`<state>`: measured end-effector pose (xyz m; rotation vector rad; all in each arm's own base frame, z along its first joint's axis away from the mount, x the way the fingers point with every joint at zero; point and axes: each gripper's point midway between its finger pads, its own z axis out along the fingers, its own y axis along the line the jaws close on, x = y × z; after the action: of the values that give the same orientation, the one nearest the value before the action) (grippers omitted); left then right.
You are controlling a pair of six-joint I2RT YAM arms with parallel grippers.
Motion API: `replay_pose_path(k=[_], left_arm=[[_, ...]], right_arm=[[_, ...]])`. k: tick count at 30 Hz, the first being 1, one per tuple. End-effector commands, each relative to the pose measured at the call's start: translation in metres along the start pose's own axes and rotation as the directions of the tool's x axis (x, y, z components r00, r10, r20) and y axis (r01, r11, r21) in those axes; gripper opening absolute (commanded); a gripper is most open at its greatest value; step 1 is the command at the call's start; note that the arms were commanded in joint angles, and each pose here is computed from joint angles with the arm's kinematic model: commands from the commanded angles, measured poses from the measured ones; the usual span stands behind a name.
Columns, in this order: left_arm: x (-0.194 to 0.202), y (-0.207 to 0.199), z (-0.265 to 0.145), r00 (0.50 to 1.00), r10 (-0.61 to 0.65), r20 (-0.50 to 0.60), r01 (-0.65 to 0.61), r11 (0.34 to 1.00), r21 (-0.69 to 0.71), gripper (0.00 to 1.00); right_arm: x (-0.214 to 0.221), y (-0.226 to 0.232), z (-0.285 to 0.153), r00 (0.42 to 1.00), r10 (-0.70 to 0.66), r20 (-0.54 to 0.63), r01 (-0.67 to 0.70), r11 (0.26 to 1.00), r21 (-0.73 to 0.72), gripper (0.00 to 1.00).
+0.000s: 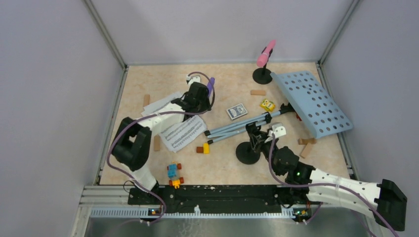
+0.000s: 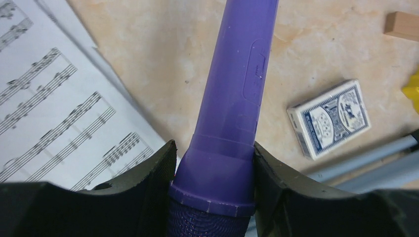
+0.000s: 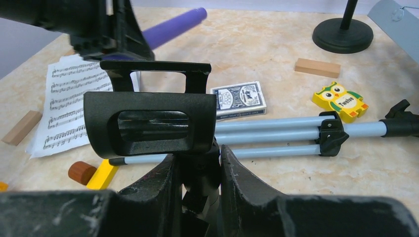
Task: Pack up the instrument practice props
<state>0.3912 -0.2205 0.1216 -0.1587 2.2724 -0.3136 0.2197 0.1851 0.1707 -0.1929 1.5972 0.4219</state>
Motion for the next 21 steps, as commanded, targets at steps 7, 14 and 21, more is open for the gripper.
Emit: replay_pose_path(k=[7, 14, 21], left_arm=[[-0.017, -0.044, 0.071, 0.998, -0.061, -0.006, 0.061, 0.997, 0.045, 0.0], [0.007, -0.044, 0.097, 0.993, -0.069, -0.1, 0.071, 0.997, 0.008, 0.0], [0.052, -0.04, 0.105, 0.972, -0.09, -0.215, 0.087, 0.996, -0.023, 0.07]], right_arm=[[0.002, 0.016, -0.001, 0.996, 0.076, -0.041, -0.079, 0.995, -0.065, 0.0], [0.005, 0.015, -0.005, 0.993, 0.113, -0.035, -0.116, 0.991, -0.074, 0.0], [0.006, 0.01, -0.007, 0.994, 0.1, -0.042, -0.102, 0.993, -0.057, 0.0]])
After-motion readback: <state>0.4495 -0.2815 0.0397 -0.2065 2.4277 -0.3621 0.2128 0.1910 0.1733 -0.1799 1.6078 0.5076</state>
